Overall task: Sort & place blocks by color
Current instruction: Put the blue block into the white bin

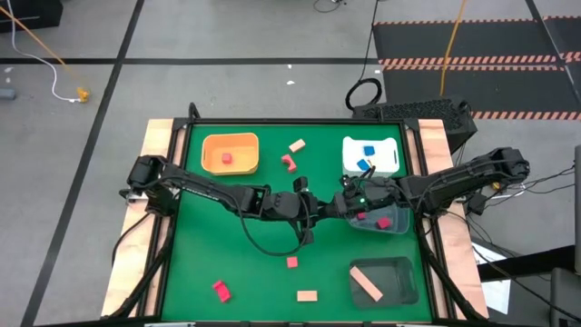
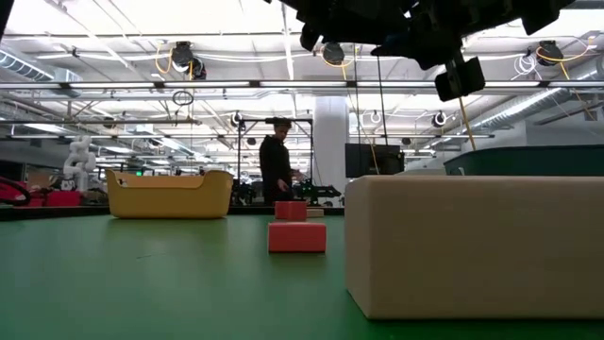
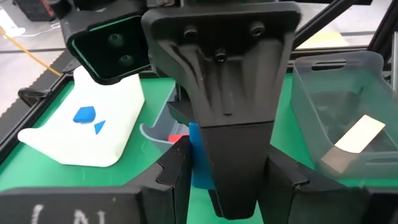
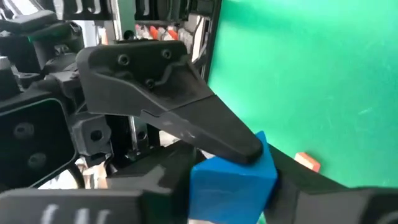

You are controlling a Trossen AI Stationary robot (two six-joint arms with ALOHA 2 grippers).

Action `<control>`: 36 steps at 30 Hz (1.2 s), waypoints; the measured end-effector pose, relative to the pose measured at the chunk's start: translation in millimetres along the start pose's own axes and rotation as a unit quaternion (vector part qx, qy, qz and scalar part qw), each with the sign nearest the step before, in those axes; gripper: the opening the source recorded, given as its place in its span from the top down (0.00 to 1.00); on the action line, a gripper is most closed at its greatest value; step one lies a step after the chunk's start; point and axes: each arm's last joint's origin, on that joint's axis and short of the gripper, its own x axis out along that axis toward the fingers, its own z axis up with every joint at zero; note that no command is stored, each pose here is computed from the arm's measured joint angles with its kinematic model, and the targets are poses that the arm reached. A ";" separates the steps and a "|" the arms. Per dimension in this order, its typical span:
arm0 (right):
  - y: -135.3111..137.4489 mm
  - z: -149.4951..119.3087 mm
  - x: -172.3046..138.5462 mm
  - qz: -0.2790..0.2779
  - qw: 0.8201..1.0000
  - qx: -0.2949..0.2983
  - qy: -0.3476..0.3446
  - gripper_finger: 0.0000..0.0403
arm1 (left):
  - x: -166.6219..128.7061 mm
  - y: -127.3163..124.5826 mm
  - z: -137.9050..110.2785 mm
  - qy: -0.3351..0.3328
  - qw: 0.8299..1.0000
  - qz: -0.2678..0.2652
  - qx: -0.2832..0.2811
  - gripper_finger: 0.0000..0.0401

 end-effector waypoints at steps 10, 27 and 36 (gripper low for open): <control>0.2 -0.9 -0.1 0.002 1.000 0.013 0.018 0.73 | -0.4 -1.7 0.4 -0.002 1.000 -0.004 -0.014 0.66; 1.9 -2.6 -1.4 0.008 0.999 0.001 0.043 0.76 | 0.1 -1.8 -1.7 0.005 0.994 -0.004 -0.107 0.10; -4.0 13.7 -18.7 -0.047 0.999 -0.023 0.009 0.76 | -0.9 -4.5 -6.6 0.030 0.993 -0.004 -0.116 0.09</control>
